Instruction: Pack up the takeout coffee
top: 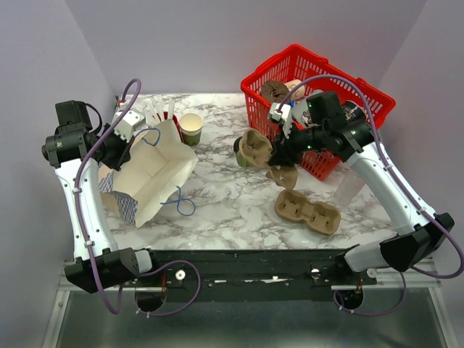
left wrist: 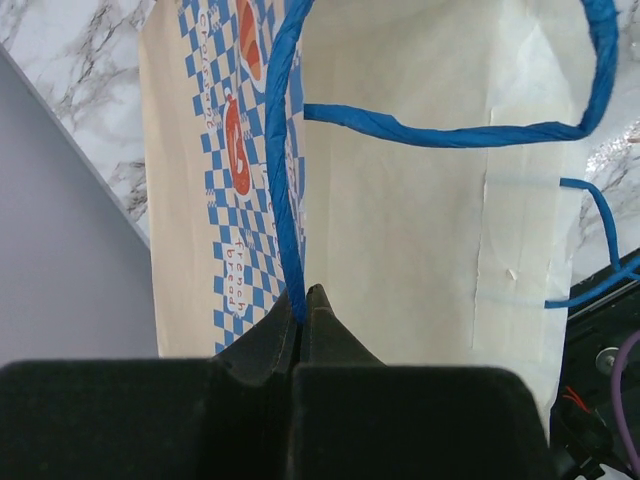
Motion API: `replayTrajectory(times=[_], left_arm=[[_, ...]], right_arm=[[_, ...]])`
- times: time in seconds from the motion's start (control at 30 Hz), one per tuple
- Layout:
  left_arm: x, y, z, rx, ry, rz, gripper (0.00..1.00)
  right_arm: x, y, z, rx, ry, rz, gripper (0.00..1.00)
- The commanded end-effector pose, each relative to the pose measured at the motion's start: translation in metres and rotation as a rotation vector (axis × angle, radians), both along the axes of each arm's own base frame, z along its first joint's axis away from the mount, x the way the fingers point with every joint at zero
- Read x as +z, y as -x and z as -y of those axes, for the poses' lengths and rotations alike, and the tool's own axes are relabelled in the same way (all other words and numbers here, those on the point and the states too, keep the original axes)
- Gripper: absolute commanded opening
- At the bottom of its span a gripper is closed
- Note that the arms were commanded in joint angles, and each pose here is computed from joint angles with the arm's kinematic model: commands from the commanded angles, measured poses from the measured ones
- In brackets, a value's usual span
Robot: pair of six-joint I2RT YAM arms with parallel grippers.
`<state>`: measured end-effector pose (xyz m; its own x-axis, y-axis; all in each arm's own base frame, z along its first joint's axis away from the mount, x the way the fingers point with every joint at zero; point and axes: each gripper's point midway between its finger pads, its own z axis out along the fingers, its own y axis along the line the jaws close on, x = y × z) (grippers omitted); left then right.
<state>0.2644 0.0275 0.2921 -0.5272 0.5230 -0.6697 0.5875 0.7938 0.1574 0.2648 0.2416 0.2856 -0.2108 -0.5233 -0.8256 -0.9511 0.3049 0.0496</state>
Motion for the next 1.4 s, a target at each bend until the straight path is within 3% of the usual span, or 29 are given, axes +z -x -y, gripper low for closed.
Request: replayTrajectory(times=[0.0, 0.33, 0.53, 0.73, 0.93, 1.1, 1.2, 1.37], left_arm=[[-0.013, 0.043, 0.024, -0.037, 0.052, -0.135, 0.00], [-0.004, 0.062, -0.021, 0.101, -0.202, -0.128, 0.00], [0.025, 0.059, -0.024, 0.100, -0.246, -0.028, 0.00], [0.039, 0.060, 0.003, -0.011, -0.171, 0.067, 0.00], [0.026, 0.059, 0.038, -0.131, -0.041, 0.038, 0.00], [0.022, 0.046, 0.064, -0.204, 0.082, -0.005, 0.00], [0.023, 0.038, 0.074, -0.206, 0.160, -0.037, 0.00], [0.017, 0.036, 0.081, -0.243, 0.195, -0.056, 0.00]], right_arm=[[0.016, -0.008, -0.002, -0.009, -0.022, 0.041, 0.01], [0.019, -0.013, -0.013, 0.010, -0.055, 0.013, 0.01], [0.023, -0.014, -0.018, 0.025, -0.076, 0.004, 0.00], [0.026, -0.016, -0.020, 0.025, -0.085, 0.011, 0.01], [0.034, -0.019, -0.022, 0.023, -0.099, 0.023, 0.01], [0.071, -0.021, -0.026, 0.080, -0.140, 0.139, 0.01], [0.105, -0.005, -0.031, 0.203, -0.199, 0.241, 0.01], [0.149, 0.013, -0.044, 0.284, -0.281, 0.401, 0.01]])
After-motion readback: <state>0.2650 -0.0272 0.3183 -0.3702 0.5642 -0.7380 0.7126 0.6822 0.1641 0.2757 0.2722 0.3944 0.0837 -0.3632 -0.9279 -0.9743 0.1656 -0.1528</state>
